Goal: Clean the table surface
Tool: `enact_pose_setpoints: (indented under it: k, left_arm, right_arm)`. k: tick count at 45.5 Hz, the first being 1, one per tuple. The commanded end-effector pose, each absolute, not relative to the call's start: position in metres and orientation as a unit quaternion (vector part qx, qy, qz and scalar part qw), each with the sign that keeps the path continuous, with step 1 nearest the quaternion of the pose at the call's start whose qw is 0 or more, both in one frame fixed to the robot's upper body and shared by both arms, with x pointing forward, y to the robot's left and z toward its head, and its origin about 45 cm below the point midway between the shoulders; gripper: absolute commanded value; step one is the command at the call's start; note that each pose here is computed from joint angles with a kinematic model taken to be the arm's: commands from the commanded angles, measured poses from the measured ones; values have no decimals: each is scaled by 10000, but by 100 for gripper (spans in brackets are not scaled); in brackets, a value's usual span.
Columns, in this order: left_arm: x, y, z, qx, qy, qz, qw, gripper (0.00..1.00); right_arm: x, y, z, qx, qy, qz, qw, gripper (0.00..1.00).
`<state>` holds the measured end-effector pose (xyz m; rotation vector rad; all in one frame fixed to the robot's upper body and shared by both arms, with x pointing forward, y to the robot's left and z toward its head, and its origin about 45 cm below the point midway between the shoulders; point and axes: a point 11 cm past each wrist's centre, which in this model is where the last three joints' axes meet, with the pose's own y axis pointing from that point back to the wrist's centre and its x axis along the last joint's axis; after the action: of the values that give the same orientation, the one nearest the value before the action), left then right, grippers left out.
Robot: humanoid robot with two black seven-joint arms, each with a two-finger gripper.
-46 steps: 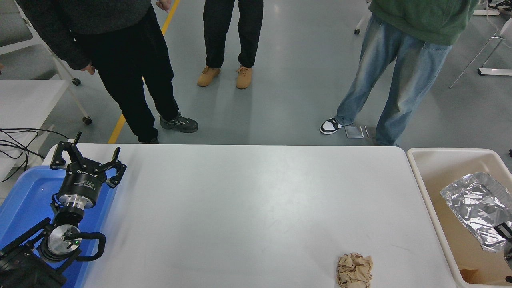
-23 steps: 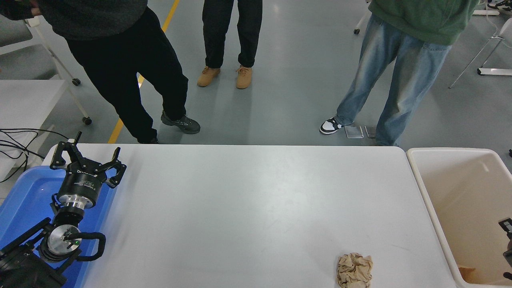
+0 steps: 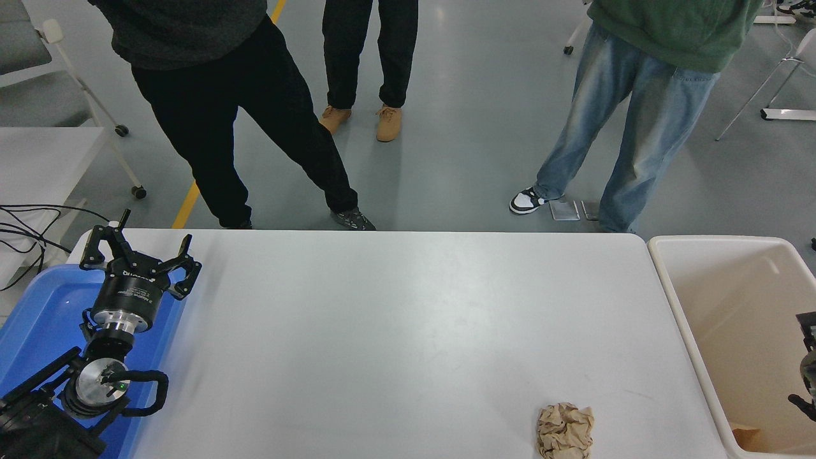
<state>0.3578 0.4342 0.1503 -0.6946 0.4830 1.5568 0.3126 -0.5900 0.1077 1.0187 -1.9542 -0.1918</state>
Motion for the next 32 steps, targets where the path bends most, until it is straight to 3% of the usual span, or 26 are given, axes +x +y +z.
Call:
enact_pose_setpoints:
  k: [1,21,32]
  left_arm:
    - [3578,4342,1503,-3036,2111,6805,6326,99]
    - [3578,4342,1503,-3036,2111,6805,6326,99]
    - [3578,4342,1503,-3036,2111,6805,6326,99]
  right_arm:
    - [3332,-6104,1521,4281,-8182,-903,3730,98]
    - [3372,-6254,1803,4561,-8482,-1423,2285,98]
    - [3863,-5657,1846,5333,-8206,-1922,718,99]
